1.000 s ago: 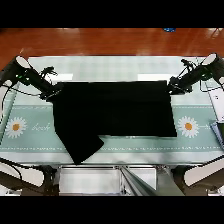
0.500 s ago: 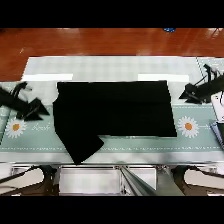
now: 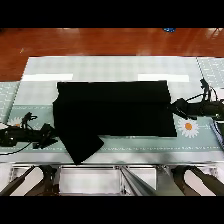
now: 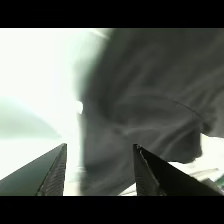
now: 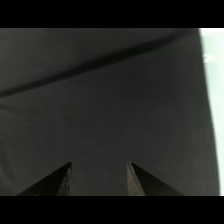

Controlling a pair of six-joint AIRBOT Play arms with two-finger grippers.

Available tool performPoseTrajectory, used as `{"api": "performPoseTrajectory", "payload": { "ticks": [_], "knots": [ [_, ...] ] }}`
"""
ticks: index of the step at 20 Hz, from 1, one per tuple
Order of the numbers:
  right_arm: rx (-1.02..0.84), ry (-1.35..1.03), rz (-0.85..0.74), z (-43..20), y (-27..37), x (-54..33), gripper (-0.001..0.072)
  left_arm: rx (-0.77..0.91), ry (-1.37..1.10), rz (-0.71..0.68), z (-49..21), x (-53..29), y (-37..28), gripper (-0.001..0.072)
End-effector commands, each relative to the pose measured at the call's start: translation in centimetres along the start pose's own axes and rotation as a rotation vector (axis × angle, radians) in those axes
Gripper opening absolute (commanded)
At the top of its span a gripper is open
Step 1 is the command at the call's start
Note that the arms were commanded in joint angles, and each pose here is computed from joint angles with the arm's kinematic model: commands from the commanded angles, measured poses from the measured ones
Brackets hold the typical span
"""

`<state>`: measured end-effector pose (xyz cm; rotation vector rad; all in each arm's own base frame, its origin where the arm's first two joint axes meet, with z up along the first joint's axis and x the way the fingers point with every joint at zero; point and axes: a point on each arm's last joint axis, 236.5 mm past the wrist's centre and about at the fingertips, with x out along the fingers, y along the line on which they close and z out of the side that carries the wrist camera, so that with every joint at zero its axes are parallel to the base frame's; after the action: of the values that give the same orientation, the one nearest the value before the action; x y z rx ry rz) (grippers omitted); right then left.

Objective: Fold the shirts.

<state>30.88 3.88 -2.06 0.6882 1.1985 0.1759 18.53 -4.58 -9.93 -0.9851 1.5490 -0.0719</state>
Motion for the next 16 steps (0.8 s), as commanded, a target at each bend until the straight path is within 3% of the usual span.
{"api": "performPoseTrajectory", "payload": {
  "ticks": [1,6,7,9,10,16],
  "knots": [
    [-0.009,-0.043,0.027,0.1,1.0,-0.7,0.0408,-0.001,-0.044,-0.009,0.5,1.8,-1.1,0.0504],
    [0.15,-0.218,-0.001,4.8,-3.4,-5.3,0.0408,0.056,0.029,0.042,-0.8,4.2,-1.4,0.0502],
    [0.188,-0.232,-0.039,4.8,-5.5,-6.2,0.0408,0.055,0.048,0.048,-1.1,4.6,-1.3,0.0447],
    [0.269,-0.184,-0.133,2.5,-9.5,-6.9,0.0408,0.054,0.069,0.055,-1.4,4.9,-1.2,0.0103],
    [0.302,-0.13,-0.158,0.6,-10.7,-6.5,0.0408,0.059,0.068,0.055,-1.3,4.9,-1.2,0.0026],
    [0.398,0.138,-0.147,-8.1,-10.7,-2.0,0.0408,0.077,0.073,0.042,-1.1,4.5,-2.0,0.0026]
  ]
}}
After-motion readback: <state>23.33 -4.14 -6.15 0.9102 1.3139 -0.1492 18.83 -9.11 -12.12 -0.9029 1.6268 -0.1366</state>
